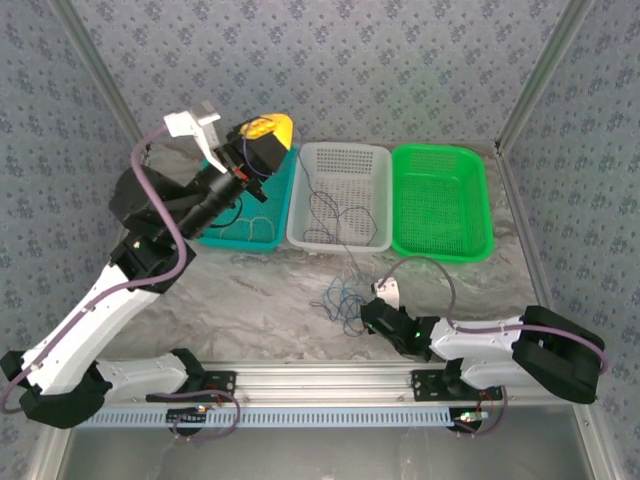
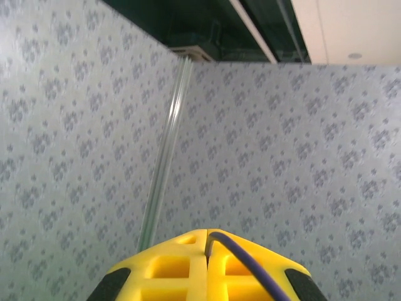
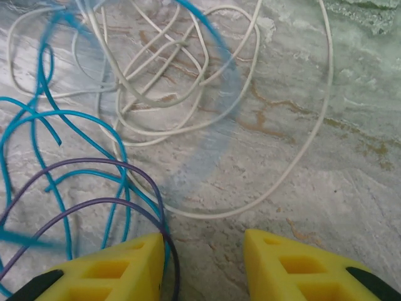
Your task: Untangle the cables
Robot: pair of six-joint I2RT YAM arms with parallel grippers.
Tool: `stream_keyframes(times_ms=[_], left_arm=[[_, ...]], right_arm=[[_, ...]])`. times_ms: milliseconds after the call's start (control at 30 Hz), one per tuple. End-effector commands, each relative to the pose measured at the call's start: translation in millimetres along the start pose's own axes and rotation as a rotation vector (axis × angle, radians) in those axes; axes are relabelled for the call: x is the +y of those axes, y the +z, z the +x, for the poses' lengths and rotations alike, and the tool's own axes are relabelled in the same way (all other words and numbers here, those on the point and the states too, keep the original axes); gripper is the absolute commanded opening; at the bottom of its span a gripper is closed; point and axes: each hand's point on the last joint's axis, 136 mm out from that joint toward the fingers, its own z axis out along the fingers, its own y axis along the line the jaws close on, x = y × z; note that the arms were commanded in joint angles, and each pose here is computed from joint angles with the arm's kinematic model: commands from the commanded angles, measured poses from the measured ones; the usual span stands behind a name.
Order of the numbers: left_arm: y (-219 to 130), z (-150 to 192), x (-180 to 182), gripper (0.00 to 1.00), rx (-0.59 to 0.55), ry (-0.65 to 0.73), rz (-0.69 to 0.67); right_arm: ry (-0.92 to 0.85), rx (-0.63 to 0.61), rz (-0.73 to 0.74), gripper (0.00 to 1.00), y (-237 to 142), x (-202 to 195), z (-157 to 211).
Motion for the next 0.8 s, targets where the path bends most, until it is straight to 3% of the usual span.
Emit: stream_keyframes(times_ms=[0, 433, 767], left_arm=[[3.4, -29.6, -10.9, 0.0, -0.052, 0.068, 0.03], [35.1, -74.9, -37.2, 0.0, -0.08, 0.098, 0.141], [59.9, -45.7, -8.6, 0.0, -0.015, 0.108, 0.072]], right_arm=[[0.015, -0.001, 0.041, 0.4, 1.1, -7.3, 5.0], [-0.001, -0.007, 0.065, 0.4, 0.2, -6.2, 4.3], [0.003, -0.069, 0.081, 0.55, -14.8, -10.0, -10.8]])
